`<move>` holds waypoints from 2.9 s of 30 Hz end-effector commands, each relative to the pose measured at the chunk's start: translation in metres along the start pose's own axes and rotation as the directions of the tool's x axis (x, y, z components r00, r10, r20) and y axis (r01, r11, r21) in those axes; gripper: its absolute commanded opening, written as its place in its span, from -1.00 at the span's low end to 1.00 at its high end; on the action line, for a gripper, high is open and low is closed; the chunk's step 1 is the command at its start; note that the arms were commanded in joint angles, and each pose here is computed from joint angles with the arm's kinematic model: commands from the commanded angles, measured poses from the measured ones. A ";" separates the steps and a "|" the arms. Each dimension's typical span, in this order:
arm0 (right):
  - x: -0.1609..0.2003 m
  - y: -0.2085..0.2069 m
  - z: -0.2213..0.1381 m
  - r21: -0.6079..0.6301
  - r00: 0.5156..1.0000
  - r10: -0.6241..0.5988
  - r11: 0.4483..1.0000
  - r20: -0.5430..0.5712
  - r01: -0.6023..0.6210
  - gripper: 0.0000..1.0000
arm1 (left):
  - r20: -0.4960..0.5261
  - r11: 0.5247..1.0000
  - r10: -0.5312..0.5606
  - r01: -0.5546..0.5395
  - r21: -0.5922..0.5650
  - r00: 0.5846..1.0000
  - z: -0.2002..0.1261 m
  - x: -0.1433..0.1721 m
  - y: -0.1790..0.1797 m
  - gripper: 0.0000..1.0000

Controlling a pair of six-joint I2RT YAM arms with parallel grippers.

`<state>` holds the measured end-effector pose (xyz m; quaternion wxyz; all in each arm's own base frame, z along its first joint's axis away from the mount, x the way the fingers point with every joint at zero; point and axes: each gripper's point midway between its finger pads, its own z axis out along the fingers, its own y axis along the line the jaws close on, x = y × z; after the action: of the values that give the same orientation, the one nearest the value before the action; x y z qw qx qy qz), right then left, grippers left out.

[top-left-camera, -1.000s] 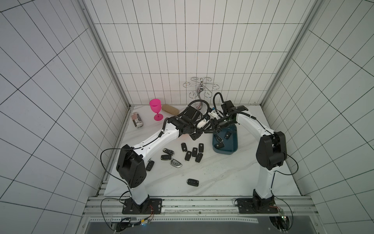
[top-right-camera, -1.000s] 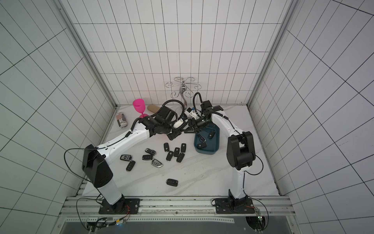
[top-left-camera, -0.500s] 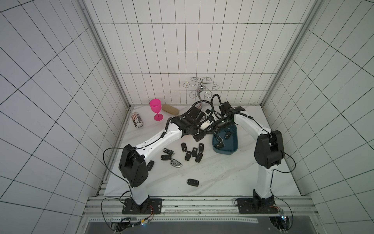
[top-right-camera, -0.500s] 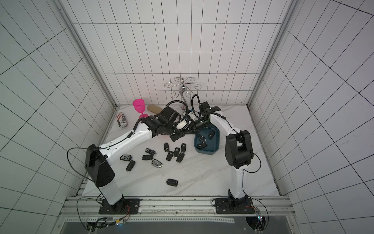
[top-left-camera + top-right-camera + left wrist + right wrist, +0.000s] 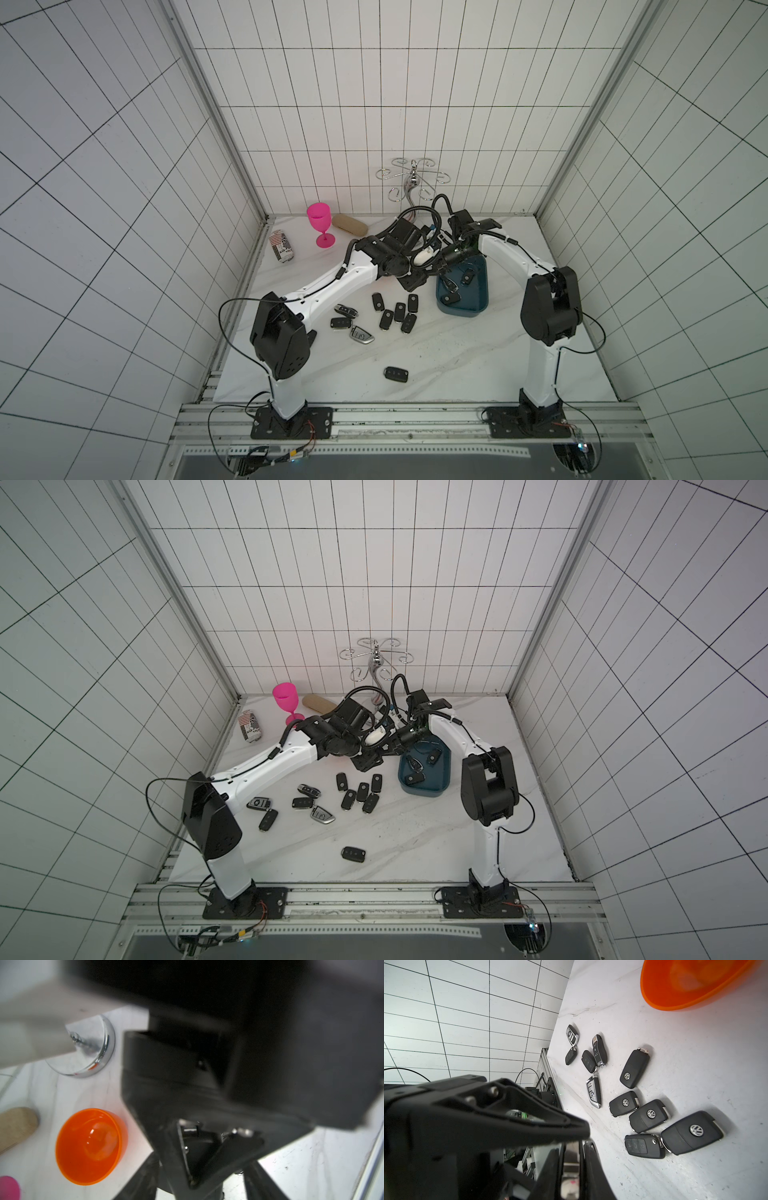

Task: Place the car key into the storage box
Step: Place the car key in the storage box, then pick up the car key from the center of the board.

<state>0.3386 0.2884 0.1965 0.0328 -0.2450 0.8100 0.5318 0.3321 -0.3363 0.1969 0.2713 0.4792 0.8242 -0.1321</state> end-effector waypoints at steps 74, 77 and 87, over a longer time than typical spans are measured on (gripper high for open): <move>-0.004 -0.151 -0.129 0.762 0.993 -0.034 0.645 0.111 -0.063 0.90 | -0.207 0.837 -0.534 0.479 -0.263 0.820 -0.114 0.335 0.146 0.56; -0.004 -0.150 -0.131 0.762 0.993 -0.036 0.644 0.116 -0.066 0.90 | -0.290 0.960 -0.276 0.252 -0.119 0.916 -0.110 0.342 0.113 0.56; 0.000 -0.155 -0.126 0.745 0.991 -0.013 0.660 0.133 -0.092 0.91 | -0.255 0.988 0.060 -0.021 0.153 0.965 -0.106 0.367 0.101 0.59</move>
<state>0.4299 0.1247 0.1098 0.1585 -0.1580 0.9622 0.1553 0.2336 0.0330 0.0672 0.0957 0.4473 0.8851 -0.0856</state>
